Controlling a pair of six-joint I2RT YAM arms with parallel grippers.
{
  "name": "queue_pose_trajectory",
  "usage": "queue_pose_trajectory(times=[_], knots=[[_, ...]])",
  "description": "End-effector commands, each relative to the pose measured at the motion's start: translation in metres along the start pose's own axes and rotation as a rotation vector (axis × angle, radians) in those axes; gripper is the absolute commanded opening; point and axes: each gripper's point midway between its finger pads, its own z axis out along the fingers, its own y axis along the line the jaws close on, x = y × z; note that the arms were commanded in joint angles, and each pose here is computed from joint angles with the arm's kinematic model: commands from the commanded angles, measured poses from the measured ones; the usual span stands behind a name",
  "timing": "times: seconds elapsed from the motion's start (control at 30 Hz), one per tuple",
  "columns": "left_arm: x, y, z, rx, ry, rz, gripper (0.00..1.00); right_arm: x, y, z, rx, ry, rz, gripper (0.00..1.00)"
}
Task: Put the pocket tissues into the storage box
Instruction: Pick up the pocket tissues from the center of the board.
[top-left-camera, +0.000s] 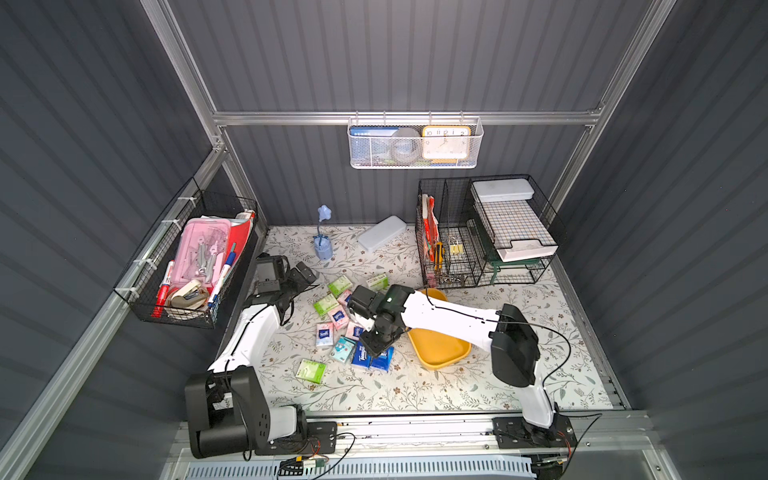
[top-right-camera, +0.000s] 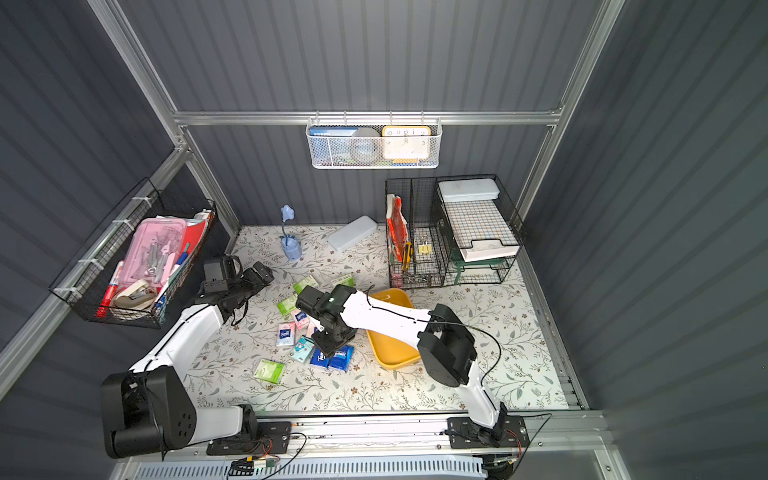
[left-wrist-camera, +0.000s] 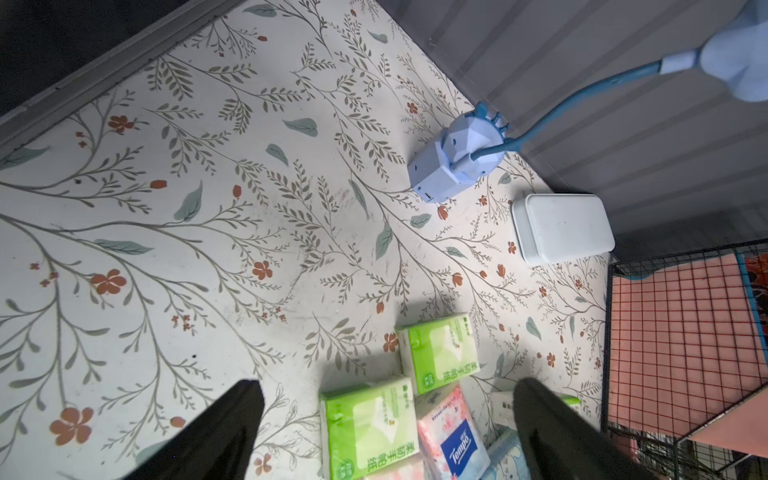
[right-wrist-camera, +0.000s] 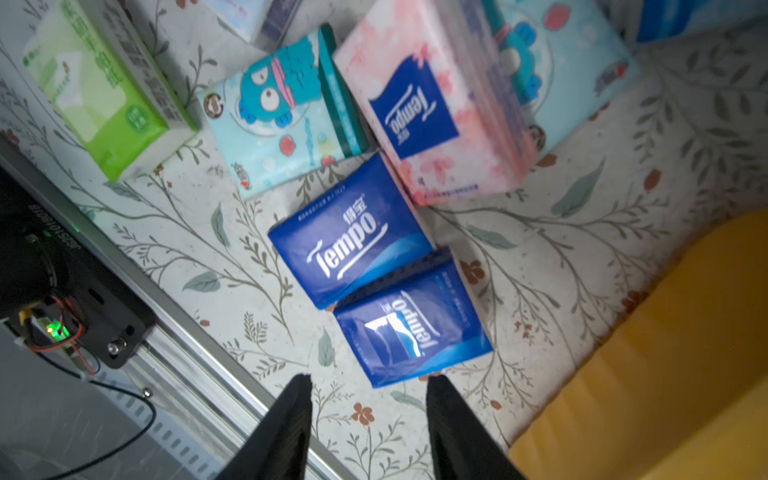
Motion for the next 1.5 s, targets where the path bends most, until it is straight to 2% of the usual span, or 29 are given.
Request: queue_pose_trajectory(times=[0.0, 0.13, 0.27, 0.33, 0.4, 0.63, 0.87, 1.07, 1.33, 1.47], knots=[[-0.003, -0.01, -0.006, 0.027, 0.013, 0.014, 0.99, 0.011, -0.019, 0.004, 0.128, 0.104, 0.06, 0.49], [0.001, -0.009, -0.007, 0.032, 0.025, 0.004, 0.99, 0.021, -0.029, -0.001, 0.198, 0.16, 0.148, 0.55], [0.004, -0.01, -0.007, 0.042, 0.034, -0.011, 0.99, 0.025, -0.025, -0.003, 0.175, 0.182, 0.224, 0.79], [0.004, -0.014, -0.007, 0.059, 0.041, -0.022, 0.99, 0.026, -0.022, 0.001, 0.129, 0.209, 0.276, 0.86], [0.005, -0.019, -0.008, 0.078, 0.057, -0.024, 0.99, 0.025, -0.018, 0.007, 0.07, 0.243, 0.327, 0.86], [0.025, -0.029, -0.01, 0.111, 0.157, 0.0, 0.99, 0.028, -0.012, 0.03, 0.045, 0.308, 0.476, 0.83], [0.04, -0.034, -0.017, 0.137, 0.224, 0.038, 0.99, 0.018, -0.018, 0.033, 0.083, 0.24, 0.575, 0.79], [0.032, -0.041, -0.024, 0.159, 0.204, 0.062, 0.99, 0.026, -0.027, 0.039, 0.145, 0.224, 0.612, 0.71], [0.037, -0.042, -0.027, 0.184, 0.2, 0.049, 0.99, 0.039, -0.037, 0.022, 0.161, 0.16, 0.64, 0.73], [0.044, -0.038, -0.028, 0.179, 0.209, 0.044, 0.99, 0.038, -0.038, 0.027, 0.165, 0.159, 0.63, 0.76]])
